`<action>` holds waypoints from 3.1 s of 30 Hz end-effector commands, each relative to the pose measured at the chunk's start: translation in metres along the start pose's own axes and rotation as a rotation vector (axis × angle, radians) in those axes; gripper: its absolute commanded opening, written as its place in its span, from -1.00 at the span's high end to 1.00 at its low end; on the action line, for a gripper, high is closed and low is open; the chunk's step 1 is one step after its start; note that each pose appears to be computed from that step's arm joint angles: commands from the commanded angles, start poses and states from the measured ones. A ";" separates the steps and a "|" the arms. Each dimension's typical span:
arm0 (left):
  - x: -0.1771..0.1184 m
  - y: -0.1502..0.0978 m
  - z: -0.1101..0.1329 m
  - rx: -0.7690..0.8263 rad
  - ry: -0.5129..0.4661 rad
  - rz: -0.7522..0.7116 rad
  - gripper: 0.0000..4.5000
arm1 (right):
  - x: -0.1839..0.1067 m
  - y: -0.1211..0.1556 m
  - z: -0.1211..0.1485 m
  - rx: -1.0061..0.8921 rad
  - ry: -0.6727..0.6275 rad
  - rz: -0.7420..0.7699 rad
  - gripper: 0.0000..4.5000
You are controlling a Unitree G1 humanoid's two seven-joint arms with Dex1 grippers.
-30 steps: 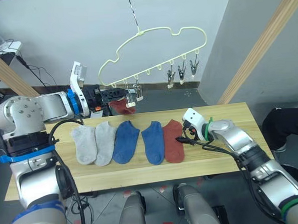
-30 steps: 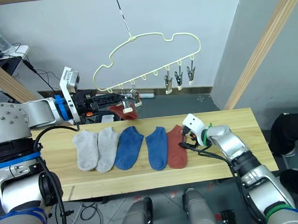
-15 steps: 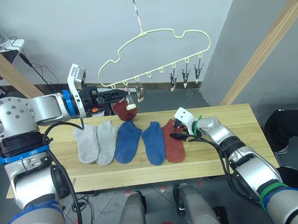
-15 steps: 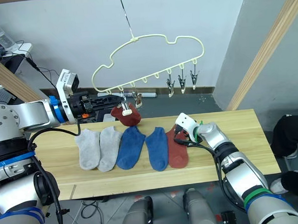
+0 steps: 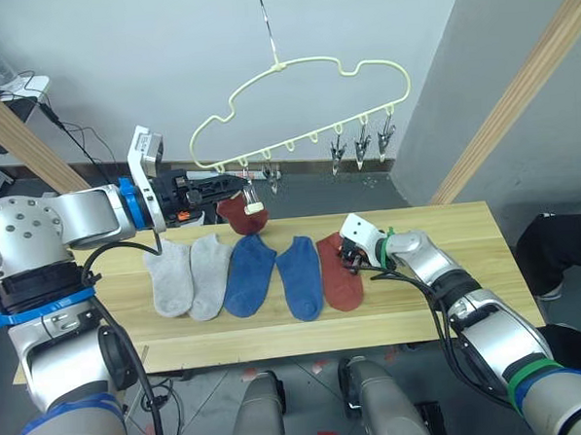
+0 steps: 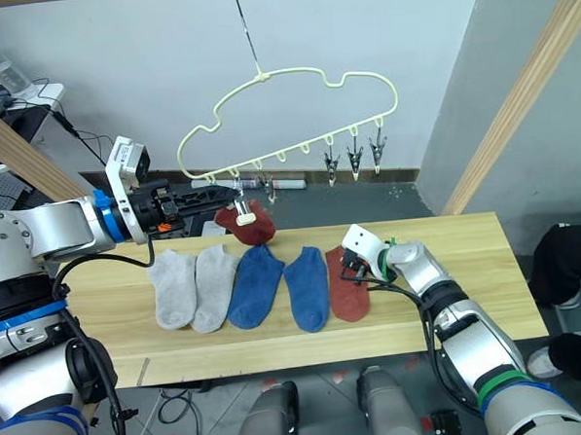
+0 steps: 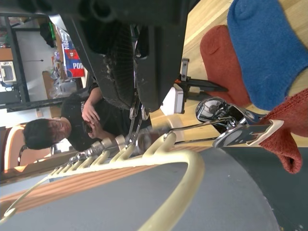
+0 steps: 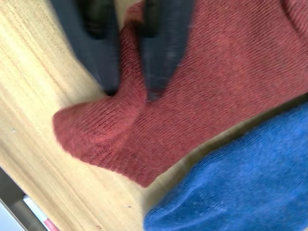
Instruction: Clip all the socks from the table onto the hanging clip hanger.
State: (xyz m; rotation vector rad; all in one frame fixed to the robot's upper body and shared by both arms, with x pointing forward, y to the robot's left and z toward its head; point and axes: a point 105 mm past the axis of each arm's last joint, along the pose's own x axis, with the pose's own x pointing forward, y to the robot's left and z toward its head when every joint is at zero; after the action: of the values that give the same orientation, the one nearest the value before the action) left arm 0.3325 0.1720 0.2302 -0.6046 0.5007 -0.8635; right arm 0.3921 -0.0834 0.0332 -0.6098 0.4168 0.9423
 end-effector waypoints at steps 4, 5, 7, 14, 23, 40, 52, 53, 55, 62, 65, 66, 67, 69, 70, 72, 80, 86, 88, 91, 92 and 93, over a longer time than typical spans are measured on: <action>0.002 0.003 -0.009 -0.032 0.026 0.005 0.97 | -0.058 0.035 0.074 -0.046 -0.324 0.223 0.98; 0.002 0.004 -0.009 -0.035 0.025 0.006 0.97 | -0.067 0.041 0.083 -0.037 -0.350 0.251 0.98; 0.002 0.004 -0.008 -0.044 0.019 0.003 0.97 | -0.083 0.056 0.097 -0.059 -0.382 0.321 0.98; 0.005 0.003 -0.006 -0.050 0.016 0.000 0.97 | -0.094 0.081 0.146 -0.036 -0.485 0.384 0.98; 0.008 0.002 -0.005 -0.040 0.017 0.001 0.97 | -0.085 0.073 0.161 -0.039 -0.517 0.328 0.98; 0.013 -0.001 -0.003 -0.040 0.010 -0.013 0.97 | -0.074 0.068 0.170 -0.044 -0.529 0.316 0.98; 0.014 -0.001 -0.004 -0.039 0.019 -0.015 0.97 | -0.071 0.057 0.177 -0.040 -0.544 0.278 0.98; 0.014 -0.001 -0.004 -0.038 0.020 -0.016 0.97 | -0.071 0.057 0.178 -0.040 -0.546 0.278 0.98; 0.014 -0.002 -0.003 -0.037 0.020 -0.017 0.97 | -0.072 0.057 0.179 -0.046 -0.549 0.282 0.98; 0.016 -0.002 -0.003 -0.034 0.022 -0.023 0.97 | -0.071 0.052 0.181 -0.032 -0.538 0.258 0.98; 0.017 -0.003 -0.004 -0.024 0.024 -0.028 0.97 | -0.069 0.049 0.182 -0.014 -0.539 0.248 0.98; 0.017 -0.002 -0.004 -0.021 0.023 -0.028 0.97 | -0.068 0.048 0.183 -0.010 -0.539 0.243 0.98; 0.017 -0.003 -0.003 -0.007 0.012 -0.030 0.97 | -0.068 0.047 0.183 -0.007 -0.540 0.239 0.98; 0.017 -0.005 -0.001 0.039 -0.009 -0.037 0.97 | -0.068 0.046 0.183 -0.003 -0.539 0.234 0.98; 0.017 -0.006 0.000 0.057 -0.015 -0.040 0.97 | -0.068 0.046 0.182 -0.003 -0.537 0.233 0.98; 0.017 -0.007 0.001 0.068 -0.024 -0.047 0.97 | -0.068 0.046 0.182 -0.003 -0.535 0.231 0.98; 0.013 -0.009 0.003 0.055 -0.033 -0.076 -0.06 | -0.067 0.042 0.182 0.016 -0.539 0.208 1.00; 0.007 -0.014 0.002 0.089 -0.028 -0.085 -0.82 | -0.063 0.039 0.185 0.043 -0.546 0.187 1.00; 0.005 -0.014 0.000 0.118 -0.027 -0.065 -1.00 | -0.060 0.040 0.185 0.043 -0.543 0.181 0.88; 0.001 -0.011 -0.005 0.231 -0.039 0.014 -1.00 | -0.056 0.043 0.181 0.052 -0.531 0.176 0.55; 0.001 -0.011 -0.007 0.275 -0.042 0.041 -1.00 | -0.056 0.043 0.181 0.055 -0.530 0.175 0.41; 0.001 -0.010 -0.008 0.318 -0.054 0.065 -1.00 | -0.058 0.044 0.179 0.060 -0.530 0.177 0.25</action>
State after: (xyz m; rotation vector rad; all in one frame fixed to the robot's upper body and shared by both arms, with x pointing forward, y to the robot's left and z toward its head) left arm 0.3251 0.1653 0.2185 -0.4267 0.4144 -0.8567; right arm 0.3415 0.0149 0.1799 -0.2436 0.0686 1.2042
